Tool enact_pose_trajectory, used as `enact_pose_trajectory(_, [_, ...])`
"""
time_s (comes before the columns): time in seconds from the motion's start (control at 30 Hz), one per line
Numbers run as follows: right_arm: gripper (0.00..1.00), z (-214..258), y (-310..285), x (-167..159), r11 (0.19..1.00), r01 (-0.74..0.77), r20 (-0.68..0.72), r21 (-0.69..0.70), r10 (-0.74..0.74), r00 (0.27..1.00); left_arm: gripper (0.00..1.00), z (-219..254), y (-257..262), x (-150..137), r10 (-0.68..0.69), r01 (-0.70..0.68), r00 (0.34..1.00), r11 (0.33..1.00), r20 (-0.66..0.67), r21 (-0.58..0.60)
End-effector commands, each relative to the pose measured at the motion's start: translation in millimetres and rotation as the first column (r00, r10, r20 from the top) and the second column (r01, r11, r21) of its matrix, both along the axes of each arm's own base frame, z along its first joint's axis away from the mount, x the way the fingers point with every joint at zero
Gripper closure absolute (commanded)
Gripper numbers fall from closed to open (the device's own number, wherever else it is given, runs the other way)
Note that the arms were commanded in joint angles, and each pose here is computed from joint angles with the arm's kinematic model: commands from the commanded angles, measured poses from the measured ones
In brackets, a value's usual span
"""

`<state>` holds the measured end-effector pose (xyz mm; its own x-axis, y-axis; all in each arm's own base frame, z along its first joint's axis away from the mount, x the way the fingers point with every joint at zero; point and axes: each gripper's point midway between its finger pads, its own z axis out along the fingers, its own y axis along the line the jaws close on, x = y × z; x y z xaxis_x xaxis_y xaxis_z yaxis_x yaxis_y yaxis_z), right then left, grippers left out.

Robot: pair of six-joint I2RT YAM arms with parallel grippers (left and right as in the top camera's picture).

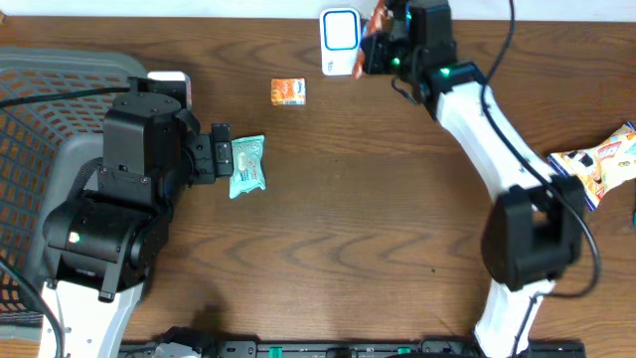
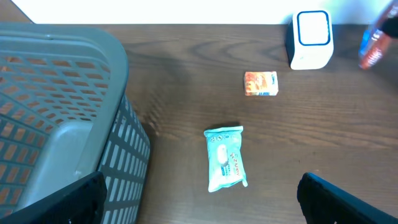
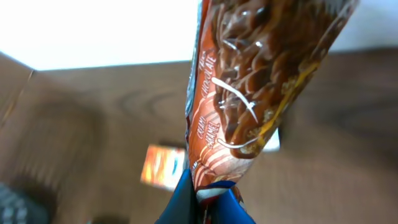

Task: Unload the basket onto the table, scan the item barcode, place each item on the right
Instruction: 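Raise the Top bar up to the scanner face, then carry the Top bar to the right edge and release it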

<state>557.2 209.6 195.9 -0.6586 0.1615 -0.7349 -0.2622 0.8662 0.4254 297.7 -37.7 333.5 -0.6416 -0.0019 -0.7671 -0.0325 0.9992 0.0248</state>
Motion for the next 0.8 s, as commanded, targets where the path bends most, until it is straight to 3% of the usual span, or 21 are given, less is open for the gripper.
enact_pose_trajectory(0.0, [0.99,-2.1,4.4,36.2,0.999,0.053,0.033,0.008,-0.054,0.998,0.02,-0.4,3.0,0.7,0.011,-0.011,1.000,1.000,-0.001,0.008])
enact_pose_trajectory(0.2, [0.99,-7.8,17.9,95.3,0.994,0.093,0.091,0.064,-0.099,0.991,0.02,-0.4,2.9,0.7,0.011,-0.011,1.000,1.000,-0.001,0.008])
enact_pose_trajectory(0.3, [0.99,-12.5,25.2,108.5,0.989,0.107,0.088,0.103,-0.116,0.989,0.02,-0.4,3.0,0.7,0.011,-0.011,1.000,1.000,-0.001,0.008])
enact_pose_trajectory(0.43, [0.99,-35.8,38.4,109.7,0.988,0.110,0.052,0.107,-0.116,0.992,0.02,-0.5,3.0,0.6,0.011,-0.011,1.000,1.000,-0.001,0.008])
enact_pose_trajectory(0.57, [0.99,-56.8,34.6,105.6,0.983,0.184,0.017,0.022,-0.184,0.983,0.02,-0.4,2.9,0.7,0.011,-0.011,1.000,1.000,-0.001,0.008])
enact_pose_trajectory(0.77, [0.99,-46.0,39.0,97.2,0.988,0.155,-0.004,0.011,-0.155,0.988,0.02,-0.4,3.0,0.7,0.011,-0.011,1.000,1.000,-0.001,0.008])
